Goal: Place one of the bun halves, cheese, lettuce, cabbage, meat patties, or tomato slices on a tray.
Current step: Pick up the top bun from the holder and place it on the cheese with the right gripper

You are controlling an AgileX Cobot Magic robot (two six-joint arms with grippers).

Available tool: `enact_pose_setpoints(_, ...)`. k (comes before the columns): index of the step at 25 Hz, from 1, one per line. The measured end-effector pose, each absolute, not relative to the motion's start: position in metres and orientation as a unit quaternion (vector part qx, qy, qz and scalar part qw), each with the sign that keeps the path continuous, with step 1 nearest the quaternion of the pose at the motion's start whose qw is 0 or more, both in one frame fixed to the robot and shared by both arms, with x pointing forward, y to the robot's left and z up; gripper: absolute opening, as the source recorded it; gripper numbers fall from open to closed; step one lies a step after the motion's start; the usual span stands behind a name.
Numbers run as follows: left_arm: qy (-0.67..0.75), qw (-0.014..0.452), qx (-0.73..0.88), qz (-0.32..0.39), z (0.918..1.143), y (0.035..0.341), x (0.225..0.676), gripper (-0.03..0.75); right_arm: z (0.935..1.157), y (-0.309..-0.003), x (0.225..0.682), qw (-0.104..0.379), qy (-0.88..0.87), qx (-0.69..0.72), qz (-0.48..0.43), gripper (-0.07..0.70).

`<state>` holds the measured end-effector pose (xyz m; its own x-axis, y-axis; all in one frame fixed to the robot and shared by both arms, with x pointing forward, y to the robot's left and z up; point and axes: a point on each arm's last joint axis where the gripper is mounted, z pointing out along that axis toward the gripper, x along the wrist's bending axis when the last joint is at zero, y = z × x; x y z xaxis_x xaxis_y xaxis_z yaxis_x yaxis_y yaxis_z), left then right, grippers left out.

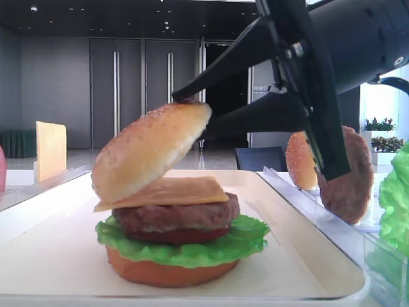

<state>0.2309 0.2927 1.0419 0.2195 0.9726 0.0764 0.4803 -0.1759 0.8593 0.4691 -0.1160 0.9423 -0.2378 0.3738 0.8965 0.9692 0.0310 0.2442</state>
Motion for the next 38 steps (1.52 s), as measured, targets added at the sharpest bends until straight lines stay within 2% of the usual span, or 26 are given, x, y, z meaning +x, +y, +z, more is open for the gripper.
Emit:
enact_pose_setpoints(4, 0.527, 0.367, 0.689, 0.336, 1.042, 0.293, 0.231, -0.001, 0.942, -0.116, 0.469, 0.325, -0.643, -0.523, -0.456, 0.411)
enact_pose_setpoints(7, 0.527, 0.367, 0.689, 0.336, 1.042, 0.293, 0.231, -0.001, 0.942, -0.116, 0.469, 0.325, -0.643, -0.523, -0.455, 0.483)
enact_pose_setpoints(9, 0.527, 0.367, 0.689, 0.336, 1.042, 0.293, 0.231, -0.001, 0.942, -0.116, 0.469, 0.324, -0.643, -0.524, -0.455, 0.505)
enact_pose_setpoints(21, 0.527, 0.367, 0.689, 0.336, 1.042, 0.293, 0.231, -0.001, 0.947, -0.114, 0.479, 0.305, -0.657, -0.53, -0.441, 0.521)
enact_pose_setpoints(30, 0.527, 0.367, 0.689, 0.336, 1.042, 0.293, 0.231, -0.001, 0.942, -0.116, 0.48, 0.287, -0.674, -0.544, -0.409, 0.521)
enact_pose_setpoints(38, 0.527, 0.367, 0.689, 0.336, 1.042, 0.293, 0.231, -0.001, 0.947, -0.117, 0.486, 0.271, -0.727, -0.529, -0.343, 0.521)
